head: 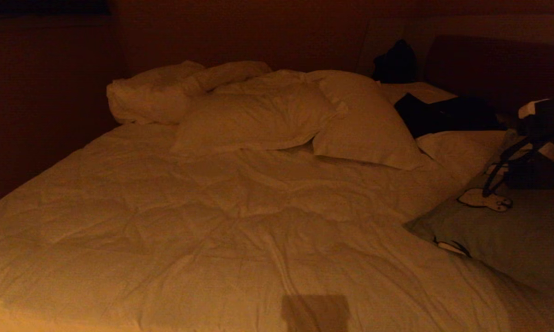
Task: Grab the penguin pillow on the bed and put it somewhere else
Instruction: Place the pillow at the bedside
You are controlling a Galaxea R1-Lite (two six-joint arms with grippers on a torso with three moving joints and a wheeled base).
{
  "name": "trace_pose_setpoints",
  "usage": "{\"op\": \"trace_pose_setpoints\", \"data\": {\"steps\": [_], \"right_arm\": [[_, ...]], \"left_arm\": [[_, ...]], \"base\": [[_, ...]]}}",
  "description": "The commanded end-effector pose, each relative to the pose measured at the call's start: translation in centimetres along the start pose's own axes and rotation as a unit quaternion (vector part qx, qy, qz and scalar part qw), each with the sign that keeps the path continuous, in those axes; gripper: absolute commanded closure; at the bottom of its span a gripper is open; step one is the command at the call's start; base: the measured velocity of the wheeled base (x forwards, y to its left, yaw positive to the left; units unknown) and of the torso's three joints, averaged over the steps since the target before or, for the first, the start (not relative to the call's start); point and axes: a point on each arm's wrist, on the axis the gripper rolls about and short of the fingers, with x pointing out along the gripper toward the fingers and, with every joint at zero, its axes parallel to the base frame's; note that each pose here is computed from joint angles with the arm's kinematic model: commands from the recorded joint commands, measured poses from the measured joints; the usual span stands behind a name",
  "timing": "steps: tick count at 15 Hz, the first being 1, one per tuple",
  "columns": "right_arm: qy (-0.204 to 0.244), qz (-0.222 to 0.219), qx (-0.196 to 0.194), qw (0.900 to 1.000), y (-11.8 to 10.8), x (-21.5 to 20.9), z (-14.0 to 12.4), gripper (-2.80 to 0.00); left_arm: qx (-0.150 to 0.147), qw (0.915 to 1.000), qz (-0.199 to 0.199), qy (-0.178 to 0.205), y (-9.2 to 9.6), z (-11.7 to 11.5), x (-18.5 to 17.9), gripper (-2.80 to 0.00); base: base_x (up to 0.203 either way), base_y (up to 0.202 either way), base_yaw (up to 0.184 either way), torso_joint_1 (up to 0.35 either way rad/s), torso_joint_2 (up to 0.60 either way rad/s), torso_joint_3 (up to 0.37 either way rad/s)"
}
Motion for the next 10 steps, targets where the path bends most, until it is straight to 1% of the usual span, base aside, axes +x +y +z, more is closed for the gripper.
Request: {"op": "trace_pose_setpoints", "data": {"steps": [1,2,4,5,7,10], "right_arm": [[0.036,-0.005,-0.02,0.999,2.1,3.9,-1.1,-2.8],[0.044,-0.011,-0.022,0.999,2.4,5.1,-1.3,-2.8],[0.058,-0.032,-0.018,0.998,1.8,7.4,-1.3,-2.8],[0.064,-0.037,-0.024,0.997,1.6,8.1,-1.5,-2.8],[0.076,-0.039,-0.036,0.996,2.0,9.5,-2.0,-2.8],[0.083,-0.043,-0.038,0.995,2.1,10.6,-2.2,-2.8]], "left_arm": [[0.0,1.0,0.0,0.002,0.0,-0.1,0.0,0.0],[0.0,1.0,0.0,0.002,0.0,-0.1,0.0,0.0],[0.0,1.0,0.0,0.002,0.0,-0.1,0.0,0.0],[0.0,1.0,0.0,0.002,0.0,-0.1,0.0,0.0],[0.0,1.0,0.0,0.002,0.0,-0.1,0.0,0.0],[0.0,1.0,0.0,0.002,0.0,-0.1,0.0,0.0]], "base": [[0.0,0.0,0.0,0.0,0.0,0.0],[0.0,0.0,0.0,0.0,0.0,0.0],[0.0,0.0,0.0,0.0,0.0,0.0],[0.0,0.0,0.0,0.0,0.0,0.0],[0.0,0.0,0.0,0.0,0.0,0.0],[0.0,0.0,0.0,0.0,0.0,0.0]]}}
